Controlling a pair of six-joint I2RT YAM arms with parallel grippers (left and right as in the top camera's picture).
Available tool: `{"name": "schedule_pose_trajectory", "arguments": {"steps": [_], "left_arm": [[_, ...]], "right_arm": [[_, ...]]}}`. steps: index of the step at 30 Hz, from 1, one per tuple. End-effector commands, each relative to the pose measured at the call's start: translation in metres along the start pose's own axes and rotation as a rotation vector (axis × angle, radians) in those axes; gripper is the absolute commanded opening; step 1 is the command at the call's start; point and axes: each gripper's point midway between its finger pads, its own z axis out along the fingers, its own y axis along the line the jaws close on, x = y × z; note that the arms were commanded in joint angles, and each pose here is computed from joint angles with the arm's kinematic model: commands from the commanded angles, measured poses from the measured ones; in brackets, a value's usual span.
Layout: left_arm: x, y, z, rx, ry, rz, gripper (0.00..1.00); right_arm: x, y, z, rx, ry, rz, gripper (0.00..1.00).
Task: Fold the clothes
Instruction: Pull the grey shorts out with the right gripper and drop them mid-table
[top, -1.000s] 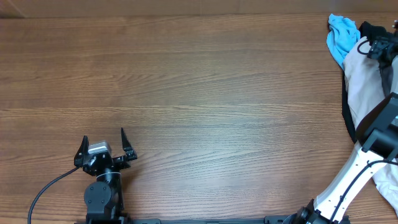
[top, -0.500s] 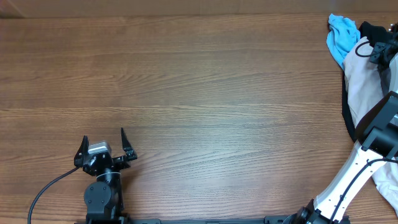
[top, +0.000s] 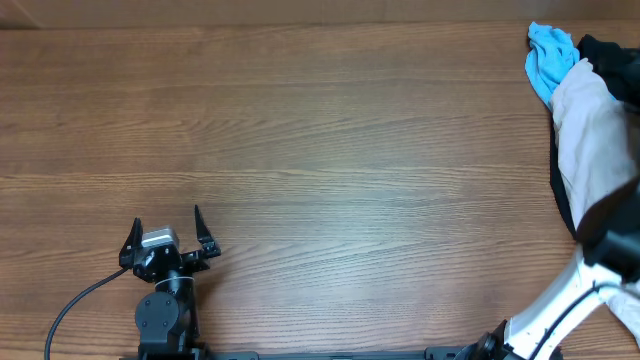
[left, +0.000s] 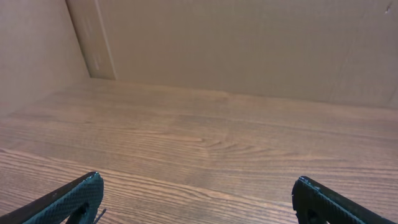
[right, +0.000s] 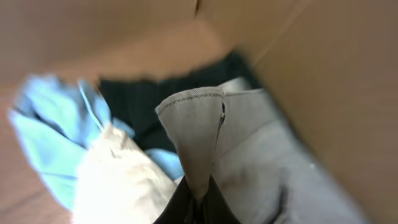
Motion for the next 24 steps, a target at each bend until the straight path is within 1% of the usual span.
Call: {"name": "schedule_pose_trajectory", "arguments": {"steps": [1,5,8,10,12,15,17,20,24], "left_arm": [[-0.001,0.0,0.0,0.001,-0.009,-0.017,1.0],[-0.001,0.0,0.0,0.001,-0.009,-0.017,1.0],[-0.001,0.0,0.0,0.001,-0.009,-0.017,1.0],[-0.001,0.0,0.0,0.001,-0.009,-0.017,1.0],[-0.001,0.0,0.0,0.001,-0.009,-0.017,1.0],[-0.001,0.0,0.0,0.001,-0.009,-0.017,1.0],[-0.001,0.0,0.0,0.001,-0.009,-0.017,1.0],[-0.001,0.0,0.0,0.001,-0.009,-0.017,1.0],[-0.001,0.0,0.0,0.001,-0.009,-0.017,1.0]], "right_arm": [[-0.07,-0.011,-0.107,-0.039,-0.232,0.088,0.04],[-0.092,0.019,-0.169,-0.199,-0.334,0.064,0.04],[-0.097,0.045,-0.21,-0.261,-0.376,0.031,0.04],[-0.094,0.075,-0.24,-0.327,-0.392,-0.006,0.04],[-0.088,0.116,-0.268,-0.442,-0.397,-0.057,0.04],[-0.064,0.193,-0.31,-0.672,-0.374,-0.155,0.04],[-0.046,0.234,-0.33,-0.776,-0.331,-0.177,0.04],[-0.009,0.294,-0.356,-0.901,-0.242,-0.23,0.04],[0.037,0.345,-0.378,-0.991,-0.147,-0.334,0.04]]}}
